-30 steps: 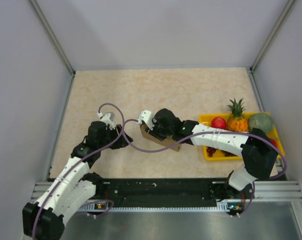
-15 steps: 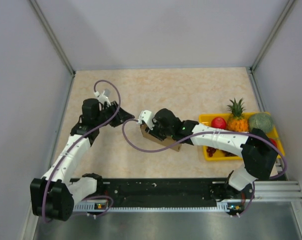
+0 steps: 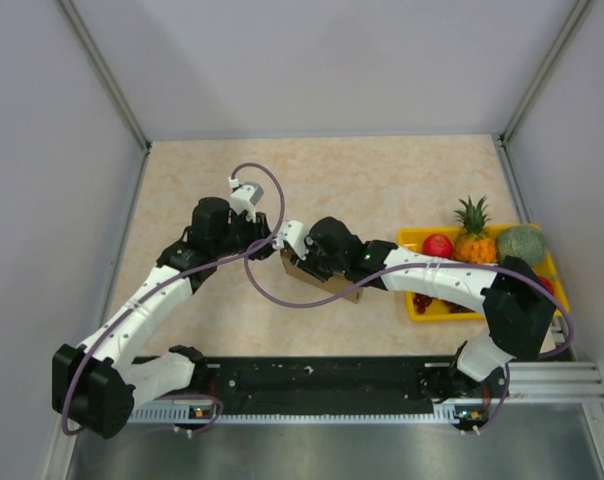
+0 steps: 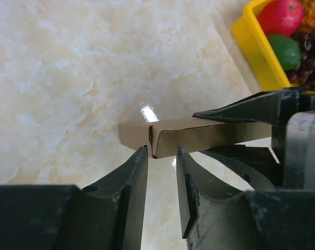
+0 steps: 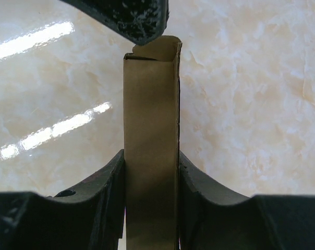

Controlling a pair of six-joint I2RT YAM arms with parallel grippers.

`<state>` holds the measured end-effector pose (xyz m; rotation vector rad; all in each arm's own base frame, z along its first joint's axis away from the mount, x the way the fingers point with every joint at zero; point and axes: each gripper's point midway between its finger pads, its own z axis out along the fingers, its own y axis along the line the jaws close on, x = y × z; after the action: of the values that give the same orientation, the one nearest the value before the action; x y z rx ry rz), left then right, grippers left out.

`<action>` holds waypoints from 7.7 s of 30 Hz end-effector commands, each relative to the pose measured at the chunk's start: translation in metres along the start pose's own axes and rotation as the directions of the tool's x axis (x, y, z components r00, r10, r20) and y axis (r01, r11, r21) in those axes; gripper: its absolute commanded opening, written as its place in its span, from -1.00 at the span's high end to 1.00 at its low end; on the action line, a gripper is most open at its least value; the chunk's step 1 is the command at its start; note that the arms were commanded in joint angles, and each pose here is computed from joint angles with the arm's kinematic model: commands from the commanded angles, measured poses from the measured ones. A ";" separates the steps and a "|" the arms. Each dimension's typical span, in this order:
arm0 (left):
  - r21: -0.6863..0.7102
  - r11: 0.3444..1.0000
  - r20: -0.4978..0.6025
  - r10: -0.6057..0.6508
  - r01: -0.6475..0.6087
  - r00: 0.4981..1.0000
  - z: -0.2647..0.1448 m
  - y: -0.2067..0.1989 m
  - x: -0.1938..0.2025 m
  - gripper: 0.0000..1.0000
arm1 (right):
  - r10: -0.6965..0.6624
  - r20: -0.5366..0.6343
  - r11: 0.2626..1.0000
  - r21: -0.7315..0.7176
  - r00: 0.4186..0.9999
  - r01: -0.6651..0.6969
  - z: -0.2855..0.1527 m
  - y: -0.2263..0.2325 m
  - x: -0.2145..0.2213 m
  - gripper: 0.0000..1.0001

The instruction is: Fold the paper box

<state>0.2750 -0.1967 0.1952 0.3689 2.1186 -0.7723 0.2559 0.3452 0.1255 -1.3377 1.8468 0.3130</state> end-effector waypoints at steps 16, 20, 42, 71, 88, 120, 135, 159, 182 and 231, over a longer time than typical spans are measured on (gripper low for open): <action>0.041 0.985 -0.025 0.171 -0.170 0.985 0.022 0.002 -0.001 0.47 | 0.015 -0.018 1.000 -0.007 1.000 -0.015 0.005 0.001 0.010 0.64; 0.041 0.984 -0.029 0.177 -0.176 0.984 0.025 0.001 -0.001 0.49 | 0.013 -0.024 1.000 -0.009 1.000 -0.013 0.007 0.001 0.011 0.64; -0.034 0.982 -0.019 0.185 -0.185 0.983 0.027 0.004 -0.010 0.57 | 0.016 -0.024 1.000 -0.020 1.000 -0.016 0.008 0.003 0.011 0.65; -0.117 0.985 0.049 0.130 -0.124 0.990 0.017 -0.007 -0.014 0.36 | 0.020 -0.026 0.999 -0.034 0.999 -0.021 0.010 0.006 0.010 0.65; -0.133 0.977 -0.023 0.166 -0.167 0.986 0.018 -0.002 -0.013 0.43 | 0.019 -0.031 0.999 -0.039 0.999 -0.020 0.009 0.007 0.012 0.66; -0.124 0.970 -0.105 0.196 -0.209 0.975 0.026 0.009 0.005 0.67 | 0.020 -0.041 0.999 -0.044 0.999 -0.021 0.011 0.008 0.015 0.67; -0.116 0.965 -0.125 0.219 -0.233 0.968 0.021 0.010 0.012 0.59 | 0.019 -0.047 0.999 -0.047 0.999 -0.022 0.011 0.009 0.017 0.67; -0.051 0.977 -0.061 0.204 -0.207 0.977 0.016 0.005 0.010 0.46 | 0.020 -0.048 0.999 -0.048 0.999 -0.022 0.011 0.010 0.018 0.67; -0.050 0.975 -0.060 0.215 -0.218 0.975 0.026 0.004 -0.005 0.54 | 0.017 -0.050 0.999 -0.050 0.999 -0.020 0.013 0.010 0.017 0.68; -0.113 0.964 0.060 0.250 -0.242 0.967 0.030 0.023 0.026 1.00 | 0.026 -0.052 0.996 -0.085 0.998 -0.030 0.017 0.020 0.017 0.69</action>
<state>0.2870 -0.2062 0.1570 0.5426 1.9933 -0.5663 0.2573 0.3479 0.1237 -1.3416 1.8475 0.3159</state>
